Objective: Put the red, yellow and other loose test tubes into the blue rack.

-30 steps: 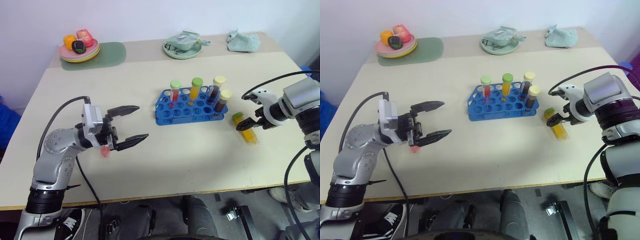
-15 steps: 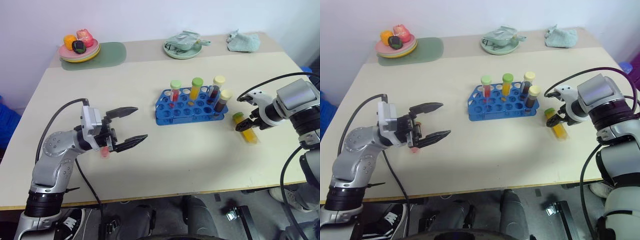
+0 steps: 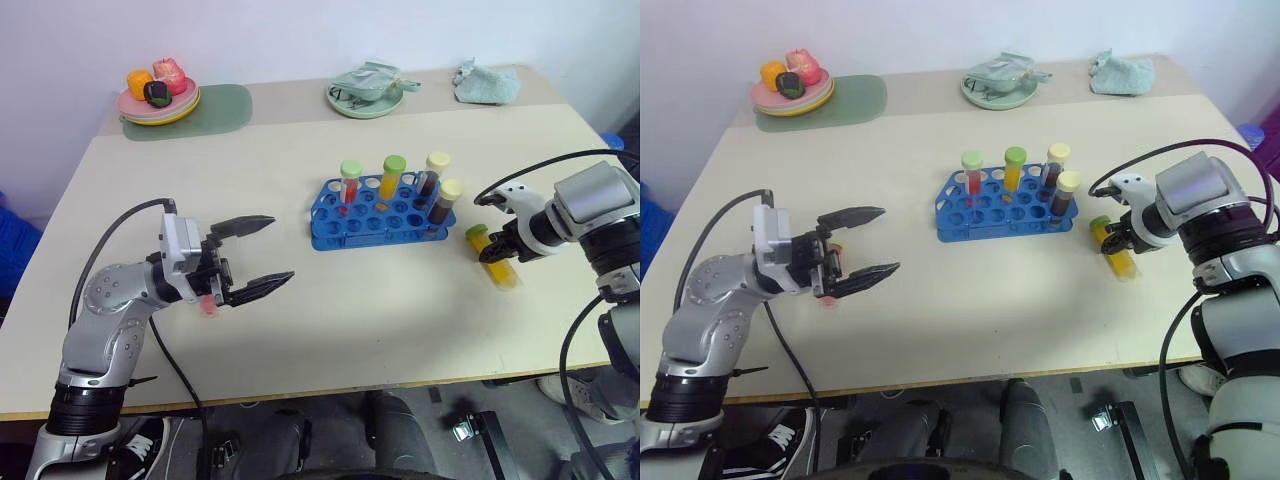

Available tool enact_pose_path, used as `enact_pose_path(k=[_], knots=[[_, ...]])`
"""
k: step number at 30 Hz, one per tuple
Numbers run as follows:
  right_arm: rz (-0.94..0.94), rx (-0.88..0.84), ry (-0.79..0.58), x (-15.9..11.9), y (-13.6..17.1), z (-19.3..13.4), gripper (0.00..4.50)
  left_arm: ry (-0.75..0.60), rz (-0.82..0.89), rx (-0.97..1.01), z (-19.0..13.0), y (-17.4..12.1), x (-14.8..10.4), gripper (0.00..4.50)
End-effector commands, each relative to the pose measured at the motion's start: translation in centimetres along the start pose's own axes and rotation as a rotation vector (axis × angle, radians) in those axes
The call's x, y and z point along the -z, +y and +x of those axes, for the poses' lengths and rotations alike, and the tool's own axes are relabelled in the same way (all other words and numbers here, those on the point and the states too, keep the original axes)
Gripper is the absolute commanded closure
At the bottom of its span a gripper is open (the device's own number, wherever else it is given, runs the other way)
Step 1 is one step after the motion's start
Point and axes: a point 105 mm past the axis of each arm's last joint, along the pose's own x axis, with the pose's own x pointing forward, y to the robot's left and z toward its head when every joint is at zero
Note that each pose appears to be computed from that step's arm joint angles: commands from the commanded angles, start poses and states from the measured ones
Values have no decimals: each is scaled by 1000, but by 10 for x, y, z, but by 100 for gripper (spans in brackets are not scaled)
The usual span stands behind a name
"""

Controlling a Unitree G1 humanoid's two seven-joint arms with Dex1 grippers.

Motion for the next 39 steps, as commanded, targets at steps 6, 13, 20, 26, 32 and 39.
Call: enact_pose_path(k=[6, 13, 20, 26, 32, 39], knots=[[196, 164, -556, -57, -58, -72, 324, -20, 35, 9, -5, 3, -4, 0], [26, 163, -1106, -78, -29, -129, 324, -17, 41, 35, -5, 13, -2, 0], [11, 44, -1527, -68, 34, -168, 324, 0, -6, 14, -15, 25, -3, 0], [-124, -130, -1640, -54, 111, -155, 324, 17, -12, 5, -20, 26, -7, 0], [-158, -186, -1612, -54, 145, -108, 324, 24, 1, 13, -12, 26, -12, 0], [-202, -184, -1594, -58, 164, -63, 324, 31, 9, -5, -13, 28, -19, 0]])
